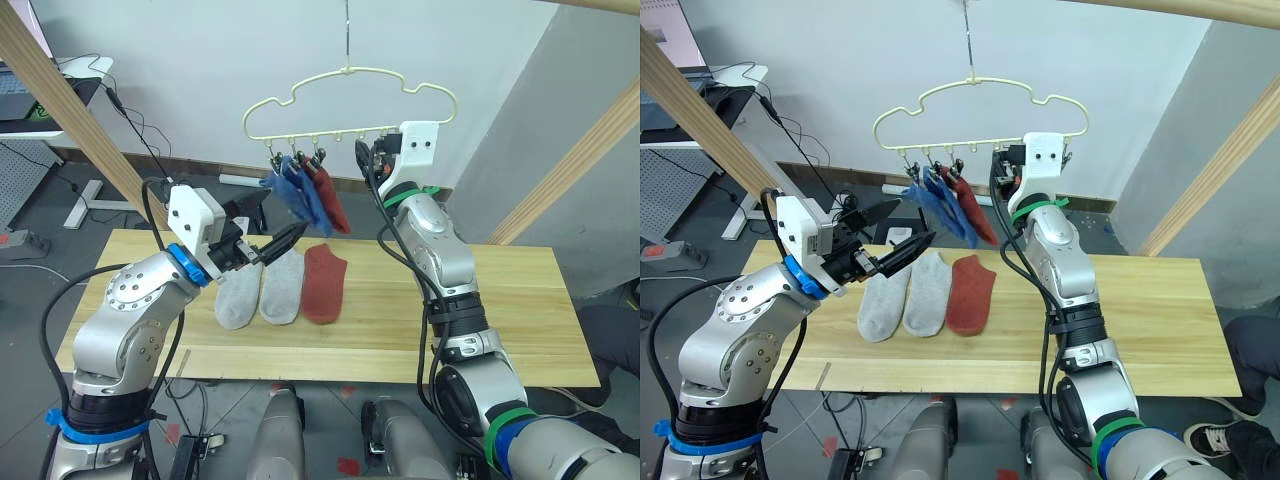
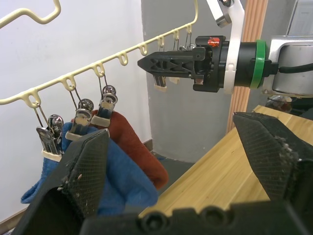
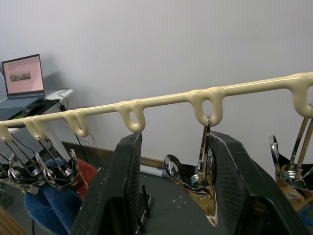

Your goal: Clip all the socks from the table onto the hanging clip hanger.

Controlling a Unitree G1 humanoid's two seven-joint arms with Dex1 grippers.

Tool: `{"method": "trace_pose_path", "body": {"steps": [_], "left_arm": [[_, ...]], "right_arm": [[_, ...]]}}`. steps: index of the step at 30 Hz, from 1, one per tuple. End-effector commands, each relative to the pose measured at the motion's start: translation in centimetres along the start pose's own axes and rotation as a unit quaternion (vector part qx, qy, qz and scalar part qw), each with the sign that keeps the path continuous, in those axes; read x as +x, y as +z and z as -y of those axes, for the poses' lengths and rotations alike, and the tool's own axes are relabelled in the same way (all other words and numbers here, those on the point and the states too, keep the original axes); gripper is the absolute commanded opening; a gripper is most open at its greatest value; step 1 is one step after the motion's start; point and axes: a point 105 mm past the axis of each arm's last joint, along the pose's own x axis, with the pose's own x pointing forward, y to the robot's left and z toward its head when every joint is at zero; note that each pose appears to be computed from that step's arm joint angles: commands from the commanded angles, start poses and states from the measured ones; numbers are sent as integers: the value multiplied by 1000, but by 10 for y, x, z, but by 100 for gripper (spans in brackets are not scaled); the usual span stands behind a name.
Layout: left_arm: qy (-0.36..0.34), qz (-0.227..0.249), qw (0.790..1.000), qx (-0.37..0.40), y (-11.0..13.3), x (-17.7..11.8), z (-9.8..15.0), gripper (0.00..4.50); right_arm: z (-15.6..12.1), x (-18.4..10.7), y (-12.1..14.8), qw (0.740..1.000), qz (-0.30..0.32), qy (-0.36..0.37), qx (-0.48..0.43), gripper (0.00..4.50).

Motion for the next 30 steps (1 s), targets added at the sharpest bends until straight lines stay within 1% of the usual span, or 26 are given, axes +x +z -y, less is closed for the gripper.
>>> {"method": "trace_pose_path", "body": {"steps": [1,3,4,6,7,9,11,13,15,16,18,20,23,25,27,30], "left_arm": [[-3,15,1000,13,9,0,3,450],[-4,14,1000,10,9,0,4,450],[-4,13,1000,10,9,0,4,450],[-3,12,1000,9,8,0,4,450],[-3,10,1000,8,6,0,4,450],[-1,-5,1000,2,0,0,4,450],[3,-38,999,-8,-15,1,4,450],[5,-86,996,-10,-37,1,6,450],[8,-142,989,-30,-64,0,9,450],[13,-163,986,-25,-77,1,9,450],[14,-186,982,-19,-91,3,10,450],[30,-194,981,-2,-109,16,7,450],[25,-226,973,30,-135,32,9,450],[38,-235,971,26,-147,39,7,450],[44,-245,968,28,-161,55,8,450],[54,-263,963,38,-175,64,5,450]], "right_arm": [[0,0,12,1000,20,2,7,145],[1,-1,12,1000,19,0,9,77],[3,-1,12,1000,19,-1,9,50],[5,-1,13,1000,20,-2,9,11],[7,-2,13,1000,20,-2,8,1],[10,-3,14,1000,19,-3,11,1],[12,-4,16,1000,16,0,12,1],[14,-5,17,1000,12,6,8,1],[15,-6,18,1000,6,16,-2,1],[16,-7,19,1000,3,21,-6,1],[16,-8,19,1000,-2,28,-9,1],[18,-11,16,999,-11,34,-16,1],[20,-14,15,999,-18,37,-21,1],[20,-15,16,999,-20,37,-22,1],[20,-16,16,999,-21,36,-20,1],[19,-17,16,999,-22,34,-18,1]]}}
